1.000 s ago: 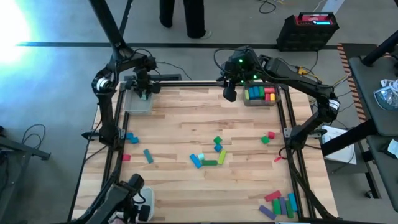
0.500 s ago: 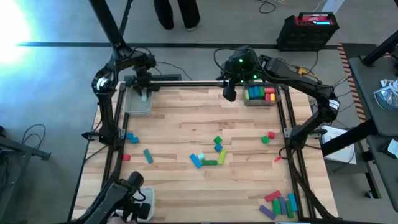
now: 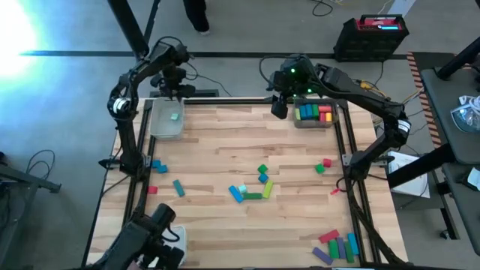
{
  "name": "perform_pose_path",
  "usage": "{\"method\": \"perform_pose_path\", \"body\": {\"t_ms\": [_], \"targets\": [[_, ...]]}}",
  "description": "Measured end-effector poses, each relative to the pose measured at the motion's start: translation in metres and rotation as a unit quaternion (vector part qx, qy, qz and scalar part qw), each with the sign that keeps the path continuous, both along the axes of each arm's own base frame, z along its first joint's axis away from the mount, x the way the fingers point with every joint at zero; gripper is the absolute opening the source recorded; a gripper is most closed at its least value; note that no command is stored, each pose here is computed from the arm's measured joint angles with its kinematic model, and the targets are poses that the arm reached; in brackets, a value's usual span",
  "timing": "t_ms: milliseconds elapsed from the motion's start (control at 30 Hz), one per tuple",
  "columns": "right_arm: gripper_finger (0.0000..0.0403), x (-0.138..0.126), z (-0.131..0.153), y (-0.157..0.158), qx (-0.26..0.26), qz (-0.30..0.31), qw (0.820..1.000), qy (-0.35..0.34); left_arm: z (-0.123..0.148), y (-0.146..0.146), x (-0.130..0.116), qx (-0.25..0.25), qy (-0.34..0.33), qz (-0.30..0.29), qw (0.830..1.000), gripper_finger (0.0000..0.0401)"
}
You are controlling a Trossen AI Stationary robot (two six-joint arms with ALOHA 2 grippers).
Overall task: Sort blocks
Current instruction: Put the middle blue half cylindrical block into the gray bin
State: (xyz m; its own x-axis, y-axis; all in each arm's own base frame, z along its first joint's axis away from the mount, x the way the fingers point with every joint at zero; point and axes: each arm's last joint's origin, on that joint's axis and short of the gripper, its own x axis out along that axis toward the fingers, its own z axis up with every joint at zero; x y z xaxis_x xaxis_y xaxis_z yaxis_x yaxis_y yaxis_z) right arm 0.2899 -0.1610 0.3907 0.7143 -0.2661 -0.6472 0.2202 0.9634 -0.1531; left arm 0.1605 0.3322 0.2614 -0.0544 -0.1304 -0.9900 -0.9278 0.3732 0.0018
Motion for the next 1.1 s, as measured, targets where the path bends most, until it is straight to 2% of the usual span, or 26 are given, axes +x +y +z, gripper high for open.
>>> {"method": "perform_pose_path", "body": {"t_ms": [233,500,600,833,1100], "targets": [[0.0207,-0.008,0.005,-0.004,-0.002,-0.011,1.000,-0.004,0.053,-0.037,0.020,0.055,-0.032,-0.062,0.996,0.0183],[0.0226,-0.012,0.002,-0.002,-0.001,-0.001,1.000,0.023,0.085,-0.092,0.040,0.092,-0.060,-0.108,0.988,0.0183],[0.0228,-0.013,0.000,0.000,-0.002,0.007,0.999,0.035,0.087,-0.118,0.042,0.091,-0.063,-0.120,0.987,0.0183],[0.0224,-0.012,-0.002,0.005,0.008,0.016,0.999,0.042,0.077,-0.195,0.035,0.096,-0.084,-0.201,0.971,0.0183],[0.0232,0.011,0.000,0.050,0.077,0.075,0.994,0.005,0.042,-0.267,0.015,0.095,-0.112,-0.225,0.963,0.0183]]}}
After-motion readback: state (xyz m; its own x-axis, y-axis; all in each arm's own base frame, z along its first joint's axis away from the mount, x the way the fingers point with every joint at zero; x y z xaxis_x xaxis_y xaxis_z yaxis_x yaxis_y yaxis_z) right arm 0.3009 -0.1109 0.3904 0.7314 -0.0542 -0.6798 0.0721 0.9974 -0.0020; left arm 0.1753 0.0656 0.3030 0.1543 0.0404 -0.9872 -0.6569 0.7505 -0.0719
